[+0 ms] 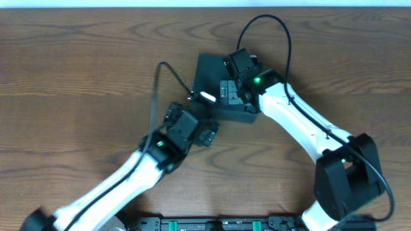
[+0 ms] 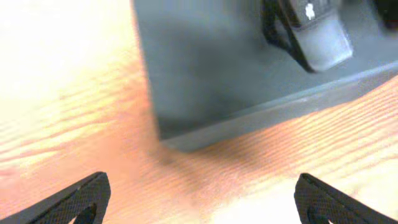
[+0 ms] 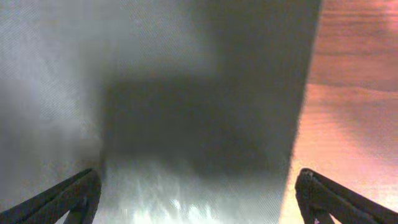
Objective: Pack container
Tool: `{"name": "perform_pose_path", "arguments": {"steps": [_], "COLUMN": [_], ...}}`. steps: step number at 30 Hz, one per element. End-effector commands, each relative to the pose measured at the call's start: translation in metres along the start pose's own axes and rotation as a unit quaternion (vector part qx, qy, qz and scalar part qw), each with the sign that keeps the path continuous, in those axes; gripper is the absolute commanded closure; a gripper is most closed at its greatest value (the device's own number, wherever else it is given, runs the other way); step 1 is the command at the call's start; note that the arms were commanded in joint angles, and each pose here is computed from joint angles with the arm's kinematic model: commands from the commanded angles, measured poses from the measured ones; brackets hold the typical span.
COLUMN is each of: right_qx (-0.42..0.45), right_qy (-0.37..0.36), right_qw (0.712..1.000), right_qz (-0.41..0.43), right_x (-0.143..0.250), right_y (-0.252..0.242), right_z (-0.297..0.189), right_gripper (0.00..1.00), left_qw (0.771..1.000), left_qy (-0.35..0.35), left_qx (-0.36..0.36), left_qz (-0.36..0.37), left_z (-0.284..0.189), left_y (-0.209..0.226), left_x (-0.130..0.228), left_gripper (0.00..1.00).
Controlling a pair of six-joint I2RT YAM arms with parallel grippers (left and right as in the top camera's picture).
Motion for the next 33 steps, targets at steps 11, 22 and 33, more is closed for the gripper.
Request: {"name": "perform_pose_path", "arguments": {"steps": [11,22,33], "right_qx": [0.027,0.052,0.025], "right_qy": [-0.031,0.033,0.054], "right_qw": [0.991,0.98,0.98], "right_qz": [0.129,0.191,0.191], "right_x": [-0.012,-0.017,-0.018], "right_y": [-0.091,-0.125,-0.111], "right_z": [-0.076,-0.002,0.046], "right_gripper": [0.01,0.01,0.01], "left_qw": [0.982,0.982,0.983], "left_qy": [-0.039,-0.004,0.022], "left_qx": [-0.101,-0.072,-0.063], "left_qz": [-0.157,-0.174,-0.173], "left_z": [-0.013,0.066,0.096], "left_y": [0.113,0.122,0.116], "left_x": [-0.012,0.003,0.019], "left_gripper": [0.04,0.04,0.05]}}
Point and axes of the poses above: each gripper's point midway between its finger pads, its own z axis out along the fingers, its own y axis along the line the jaws close on, x = y × z, the point moved 4 cm from there along -z, back along the fingers, and after that the axes turned 1 degree about z, right-handed, at the moved point
